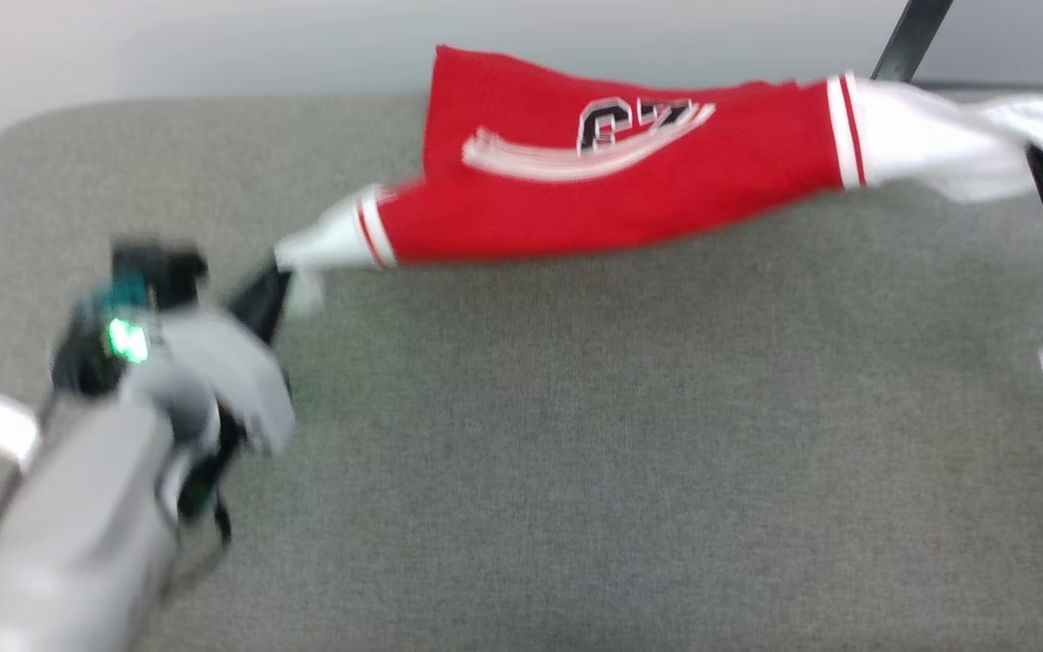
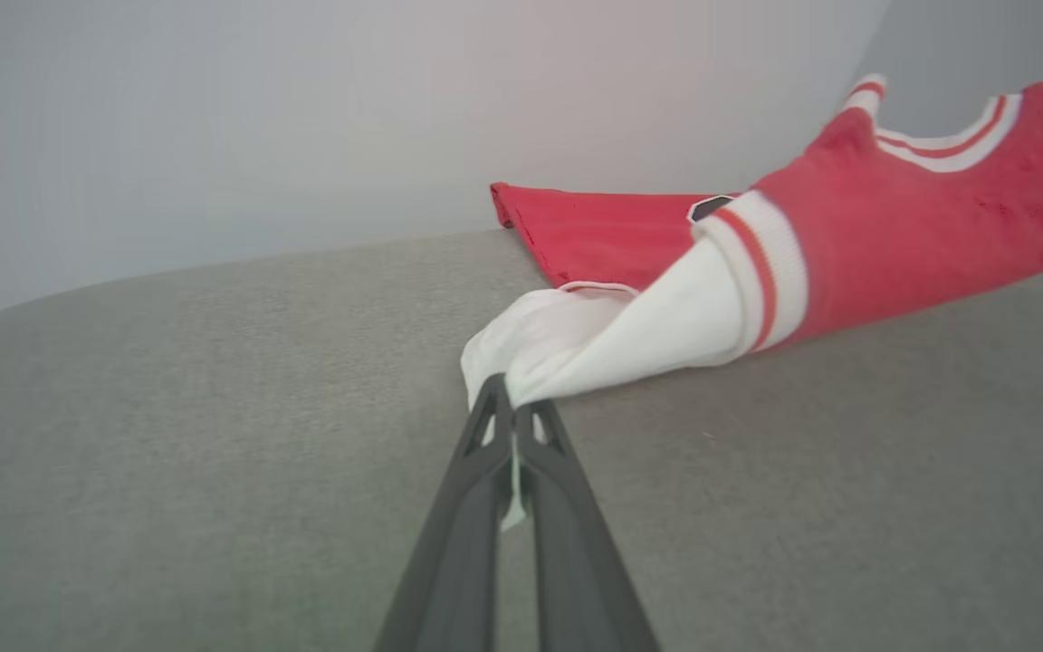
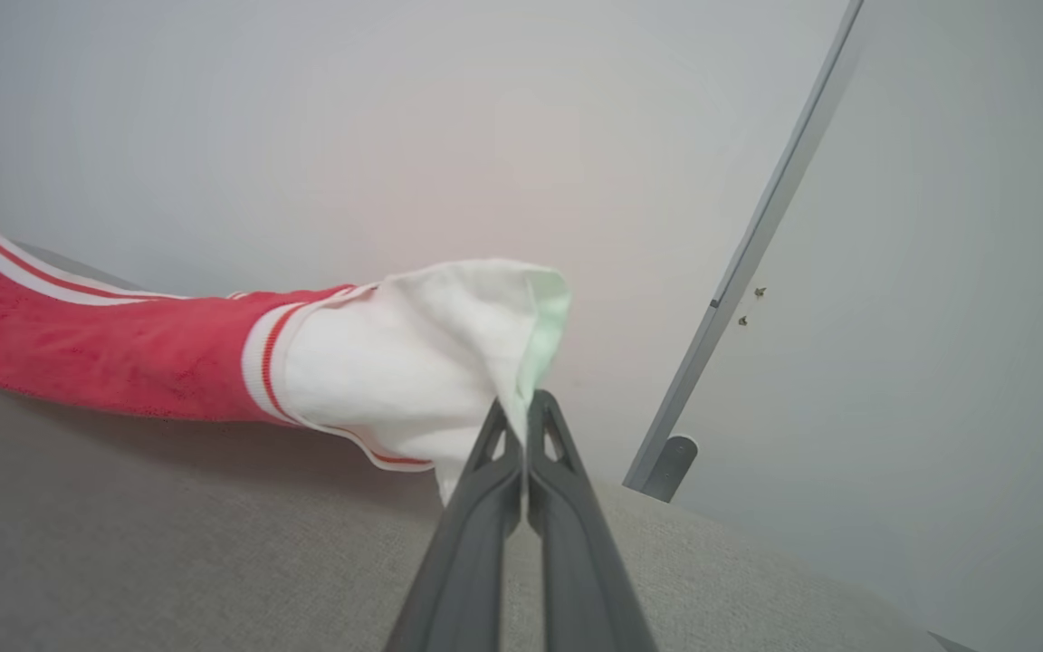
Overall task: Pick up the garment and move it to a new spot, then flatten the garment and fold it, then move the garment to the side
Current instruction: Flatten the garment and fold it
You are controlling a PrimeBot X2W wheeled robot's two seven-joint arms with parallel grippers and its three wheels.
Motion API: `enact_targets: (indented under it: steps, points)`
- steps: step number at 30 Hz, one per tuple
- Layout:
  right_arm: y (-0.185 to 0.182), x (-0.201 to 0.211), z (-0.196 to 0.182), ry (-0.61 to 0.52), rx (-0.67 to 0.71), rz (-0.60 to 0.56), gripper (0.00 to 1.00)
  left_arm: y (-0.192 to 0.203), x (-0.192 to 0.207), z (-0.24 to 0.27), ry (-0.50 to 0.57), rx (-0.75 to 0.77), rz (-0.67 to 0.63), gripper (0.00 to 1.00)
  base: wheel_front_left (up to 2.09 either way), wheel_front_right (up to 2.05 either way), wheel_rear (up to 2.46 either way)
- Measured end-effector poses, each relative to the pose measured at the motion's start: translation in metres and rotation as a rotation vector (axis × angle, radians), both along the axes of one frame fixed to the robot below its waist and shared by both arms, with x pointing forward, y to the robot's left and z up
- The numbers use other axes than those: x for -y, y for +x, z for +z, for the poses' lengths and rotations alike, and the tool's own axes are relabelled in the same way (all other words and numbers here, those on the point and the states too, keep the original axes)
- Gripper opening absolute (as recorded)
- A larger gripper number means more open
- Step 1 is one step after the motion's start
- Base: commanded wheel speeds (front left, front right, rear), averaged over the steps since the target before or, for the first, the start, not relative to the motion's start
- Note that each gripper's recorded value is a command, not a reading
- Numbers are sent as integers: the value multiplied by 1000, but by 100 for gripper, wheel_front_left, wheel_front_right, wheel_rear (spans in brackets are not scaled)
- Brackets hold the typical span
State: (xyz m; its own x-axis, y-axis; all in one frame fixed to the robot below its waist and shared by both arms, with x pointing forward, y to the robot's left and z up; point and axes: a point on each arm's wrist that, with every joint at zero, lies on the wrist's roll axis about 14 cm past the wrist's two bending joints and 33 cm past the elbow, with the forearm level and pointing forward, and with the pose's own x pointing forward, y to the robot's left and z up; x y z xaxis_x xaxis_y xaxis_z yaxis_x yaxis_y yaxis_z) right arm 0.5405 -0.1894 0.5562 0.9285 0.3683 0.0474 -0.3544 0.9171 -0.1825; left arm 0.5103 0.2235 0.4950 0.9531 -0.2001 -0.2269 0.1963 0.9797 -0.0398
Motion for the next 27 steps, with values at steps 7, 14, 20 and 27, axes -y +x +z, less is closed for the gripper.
enact_targets:
  steps: [7, 14, 20, 27]
  points:
    - [-63, 17, -18, -82, -9, 1, 0, -98, 19, -42, -74, -156, -16, 0, 0, 0, 0]
    - [-101, 39, -62, -111, -113, -61, 0, -172, 48, -76, -158, -367, -31, 0, 0, 0, 0]
    - [-123, 46, -83, -125, -166, -80, 0, -200, 52, -86, -206, -443, 10, 0, 0, 0, 0]
    - [-138, 50, -102, -121, -219, -129, 0, -204, 61, -94, -247, -487, 21, 0, 0, 0, 0]
